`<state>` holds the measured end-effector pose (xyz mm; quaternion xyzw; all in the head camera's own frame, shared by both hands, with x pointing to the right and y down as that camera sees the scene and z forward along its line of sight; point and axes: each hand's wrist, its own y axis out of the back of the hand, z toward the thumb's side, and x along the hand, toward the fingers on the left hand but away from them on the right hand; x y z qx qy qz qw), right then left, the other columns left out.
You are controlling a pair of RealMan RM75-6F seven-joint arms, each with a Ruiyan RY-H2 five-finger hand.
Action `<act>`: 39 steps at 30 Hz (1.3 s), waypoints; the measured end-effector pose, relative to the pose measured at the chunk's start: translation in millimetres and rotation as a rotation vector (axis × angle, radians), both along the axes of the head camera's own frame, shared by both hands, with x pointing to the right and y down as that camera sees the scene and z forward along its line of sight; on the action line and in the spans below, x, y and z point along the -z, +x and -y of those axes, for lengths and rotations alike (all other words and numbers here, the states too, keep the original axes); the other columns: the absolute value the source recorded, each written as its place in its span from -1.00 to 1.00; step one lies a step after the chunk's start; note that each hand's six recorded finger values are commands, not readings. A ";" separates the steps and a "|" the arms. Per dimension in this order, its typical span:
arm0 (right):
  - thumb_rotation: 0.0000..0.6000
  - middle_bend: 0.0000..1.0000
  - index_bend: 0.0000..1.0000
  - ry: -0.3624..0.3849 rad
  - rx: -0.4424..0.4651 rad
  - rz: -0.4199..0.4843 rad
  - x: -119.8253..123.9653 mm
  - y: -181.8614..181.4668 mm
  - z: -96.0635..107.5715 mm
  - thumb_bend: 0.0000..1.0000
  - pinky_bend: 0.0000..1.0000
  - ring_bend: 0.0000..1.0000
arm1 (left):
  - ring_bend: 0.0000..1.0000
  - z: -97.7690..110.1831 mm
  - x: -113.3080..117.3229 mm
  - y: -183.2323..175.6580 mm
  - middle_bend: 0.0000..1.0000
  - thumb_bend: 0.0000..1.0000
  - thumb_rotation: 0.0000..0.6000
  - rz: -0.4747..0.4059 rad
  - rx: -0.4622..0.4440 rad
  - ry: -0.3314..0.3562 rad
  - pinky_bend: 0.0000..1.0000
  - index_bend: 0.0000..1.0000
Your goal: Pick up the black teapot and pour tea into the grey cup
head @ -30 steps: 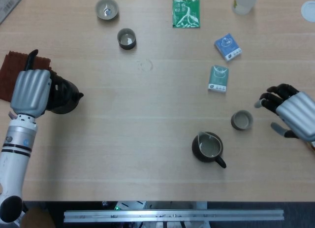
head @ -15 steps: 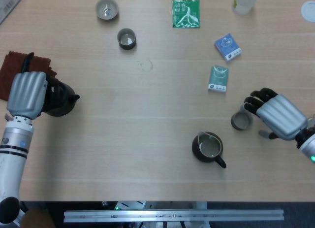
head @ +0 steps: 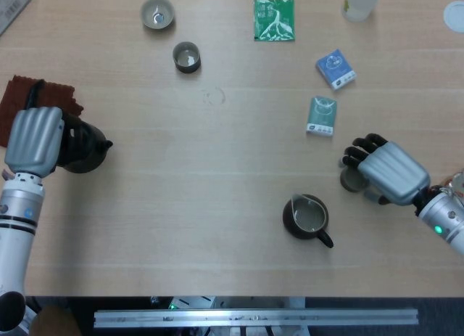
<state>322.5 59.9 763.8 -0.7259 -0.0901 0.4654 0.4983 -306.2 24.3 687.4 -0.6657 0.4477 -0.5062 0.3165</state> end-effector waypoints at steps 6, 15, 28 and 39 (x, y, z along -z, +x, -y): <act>1.00 -0.40 -0.36 -0.011 0.005 -0.014 -5.7 0.5 -2.8 -0.63 -0.55 -0.60 | 0.56 -1.3 0.0 -3.6 0.98 -0.28 0.80 0.003 0.008 -0.003 -1.00 0.81; 1.00 -0.40 -0.36 -0.028 0.008 -0.032 -15.6 1.5 -5.4 -0.58 -0.54 -0.60 | 0.56 -2.8 -2.2 -4.0 0.98 -0.28 0.80 0.001 0.010 -0.010 -1.00 0.80; 1.00 -0.30 -0.23 0.003 0.013 -0.019 -20.6 -9.9 0.5 -0.44 -0.40 -0.46 | 0.56 -3.5 -3.1 -11.8 0.98 -0.28 0.79 0.006 0.029 -0.016 -1.00 0.80; 1.00 -0.29 -0.19 0.012 0.017 -0.016 -20.0 -12.6 1.5 -0.44 -0.23 -0.44 | 0.56 -4.2 -4.8 -13.7 0.97 -0.28 0.80 0.002 0.032 -0.025 -1.00 0.80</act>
